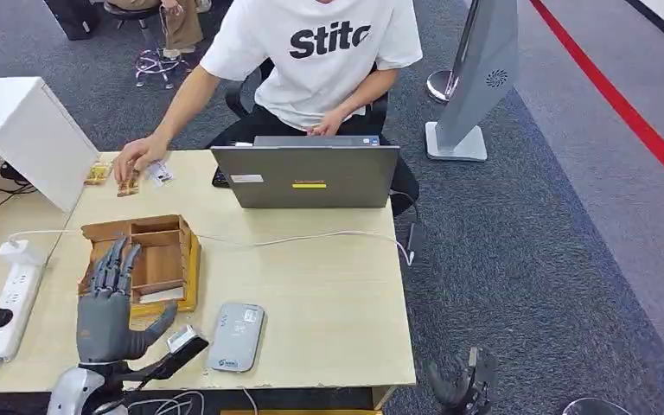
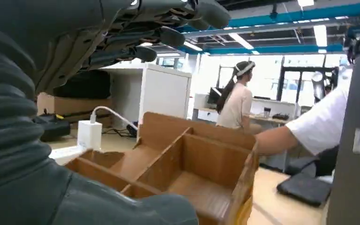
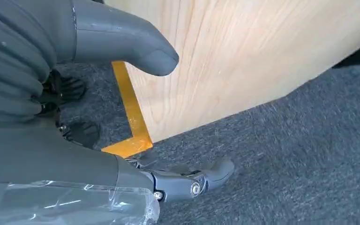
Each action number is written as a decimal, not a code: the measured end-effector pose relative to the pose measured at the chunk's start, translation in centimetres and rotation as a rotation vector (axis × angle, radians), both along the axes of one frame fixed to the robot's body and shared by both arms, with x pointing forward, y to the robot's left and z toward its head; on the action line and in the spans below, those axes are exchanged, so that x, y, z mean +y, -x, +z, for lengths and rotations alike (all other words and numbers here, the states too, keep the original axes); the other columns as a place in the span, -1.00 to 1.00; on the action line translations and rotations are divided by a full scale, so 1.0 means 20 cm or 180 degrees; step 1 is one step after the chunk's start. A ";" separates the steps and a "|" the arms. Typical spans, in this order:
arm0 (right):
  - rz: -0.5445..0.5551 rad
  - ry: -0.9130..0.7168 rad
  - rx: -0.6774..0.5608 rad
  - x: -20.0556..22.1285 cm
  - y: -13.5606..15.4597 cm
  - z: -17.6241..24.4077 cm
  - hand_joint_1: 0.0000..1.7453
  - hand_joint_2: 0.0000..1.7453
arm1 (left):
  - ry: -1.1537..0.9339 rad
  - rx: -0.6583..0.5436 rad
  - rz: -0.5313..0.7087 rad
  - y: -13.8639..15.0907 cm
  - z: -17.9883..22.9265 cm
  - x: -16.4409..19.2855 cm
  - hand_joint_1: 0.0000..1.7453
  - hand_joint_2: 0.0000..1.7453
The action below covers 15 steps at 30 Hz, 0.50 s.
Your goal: Pass the card to the sensor for recognition and then transmit it.
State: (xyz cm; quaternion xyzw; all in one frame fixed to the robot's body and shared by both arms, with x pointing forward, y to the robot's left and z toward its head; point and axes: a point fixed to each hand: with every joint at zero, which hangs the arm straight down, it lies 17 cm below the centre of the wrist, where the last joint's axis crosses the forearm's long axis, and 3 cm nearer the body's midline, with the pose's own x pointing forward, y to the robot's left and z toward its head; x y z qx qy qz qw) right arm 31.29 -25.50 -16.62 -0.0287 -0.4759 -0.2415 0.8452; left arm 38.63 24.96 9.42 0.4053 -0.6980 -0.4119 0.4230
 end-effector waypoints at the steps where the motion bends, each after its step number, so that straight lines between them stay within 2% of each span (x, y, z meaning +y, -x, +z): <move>1: -0.0011 0.0018 0.0002 -0.01 0.01 0.00 -1.00 1.00 | -0.0055 0.0028 0.0004 0.04 -0.03 0.01 -1.00 1.00; 8: -0.0064 0.0106 0.0025 -0.07 0.05 -0.02 -1.00 1.00 | -0.0396 0.0072 0.0119 0.24 -0.10 0.12 -1.00 1.00; 15: -0.0044 0.0109 0.0031 -0.06 0.05 -0.02 -1.00 1.00 | -0.0661 0.0270 0.0174 0.27 -0.22 0.27 -1.00 1.00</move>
